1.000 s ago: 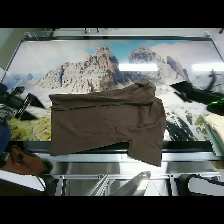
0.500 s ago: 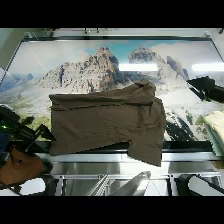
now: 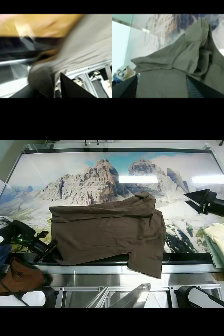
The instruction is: Fold the shirts.
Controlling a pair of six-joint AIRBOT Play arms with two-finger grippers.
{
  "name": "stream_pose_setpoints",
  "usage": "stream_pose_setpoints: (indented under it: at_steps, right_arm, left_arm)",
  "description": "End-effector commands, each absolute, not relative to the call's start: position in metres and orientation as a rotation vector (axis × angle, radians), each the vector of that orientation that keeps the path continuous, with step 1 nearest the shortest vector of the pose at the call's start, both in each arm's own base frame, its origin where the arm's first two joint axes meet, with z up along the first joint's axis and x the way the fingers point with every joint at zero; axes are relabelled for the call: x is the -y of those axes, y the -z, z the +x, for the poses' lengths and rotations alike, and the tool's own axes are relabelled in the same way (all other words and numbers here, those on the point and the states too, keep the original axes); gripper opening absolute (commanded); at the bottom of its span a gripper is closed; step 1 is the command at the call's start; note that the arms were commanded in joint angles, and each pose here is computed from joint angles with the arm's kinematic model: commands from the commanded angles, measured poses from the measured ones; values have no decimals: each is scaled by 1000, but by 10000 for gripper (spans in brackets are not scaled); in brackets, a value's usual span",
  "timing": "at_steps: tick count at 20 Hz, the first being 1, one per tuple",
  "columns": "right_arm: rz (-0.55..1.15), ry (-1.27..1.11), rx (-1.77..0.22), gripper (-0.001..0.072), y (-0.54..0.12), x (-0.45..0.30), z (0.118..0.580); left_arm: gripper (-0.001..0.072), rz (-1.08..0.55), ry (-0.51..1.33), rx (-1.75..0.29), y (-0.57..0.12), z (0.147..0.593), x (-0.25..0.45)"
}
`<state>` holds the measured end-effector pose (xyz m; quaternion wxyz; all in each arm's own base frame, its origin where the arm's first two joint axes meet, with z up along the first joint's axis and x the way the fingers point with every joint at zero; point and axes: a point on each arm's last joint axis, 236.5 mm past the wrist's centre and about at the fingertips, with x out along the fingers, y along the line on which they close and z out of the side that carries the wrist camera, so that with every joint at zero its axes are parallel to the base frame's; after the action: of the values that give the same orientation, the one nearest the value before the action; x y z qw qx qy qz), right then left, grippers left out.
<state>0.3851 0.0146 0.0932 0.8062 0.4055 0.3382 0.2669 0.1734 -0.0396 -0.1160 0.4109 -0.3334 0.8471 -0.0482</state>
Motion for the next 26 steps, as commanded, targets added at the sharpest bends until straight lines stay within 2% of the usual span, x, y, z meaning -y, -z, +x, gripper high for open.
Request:
stream_pose_setpoints:
  at_steps: [1,3,6,8,11,14,15,16,17,20,21,22,23,25,26]
  right_arm:
    - [890,-518,-840,640,-73,-6,369]
    - [900,-398,-955,576,-43,13,353]
    - [908,-162,-1155,579,26,36,316]
    - [967,-143,-1230,579,55,20,295]
    - [1004,-93,-1299,576,90,0,271]
    - [957,-130,-1369,573,106,-31,257]
    - [937,-143,-1390,563,109,-41,256]
    - [915,-154,-1406,468,110,-49,255]
    - [884,-174,-1416,443,111,-57,255]
    - [819,-202,-1433,445,115,-75,255]
    - [820,-202,-1431,446,115,-75,256]
    - [824,-196,-1428,447,115,-73,257]
    - [829,-190,-1424,447,115,-71,257]
    - [825,-202,-1428,446,115,-74,257]
    - [815,-219,-1443,447,117,-81,254]
  left_arm:
    - [25,-744,224,-2047,108,196,42]
    - [25,-722,234,-1994,100,204,37]
    - [25,-733,242,-1948,90,207,30]
    - [25,-796,286,-1895,82,214,31]
    - [25,-965,446,-1798,65,230,46]
    - [25,-975,468,-1845,74,223,49]
    - [25,-970,485,-1863,76,221,52]
    - [25,-961,512,-1879,76,219,56]
    - [25,-952,540,-1893,77,216,60]
    - [28,-964,549,-1920,81,213,61]
    - [122,-970,543,-1918,82,213,59]
    - [309,-984,529,-1901,82,215,55]
    - [359,-993,501,-1871,84,219,49]
    - [284,-1007,432,-1795,89,227,37]
    - [285,-1009,402,-1771,92,228,33]
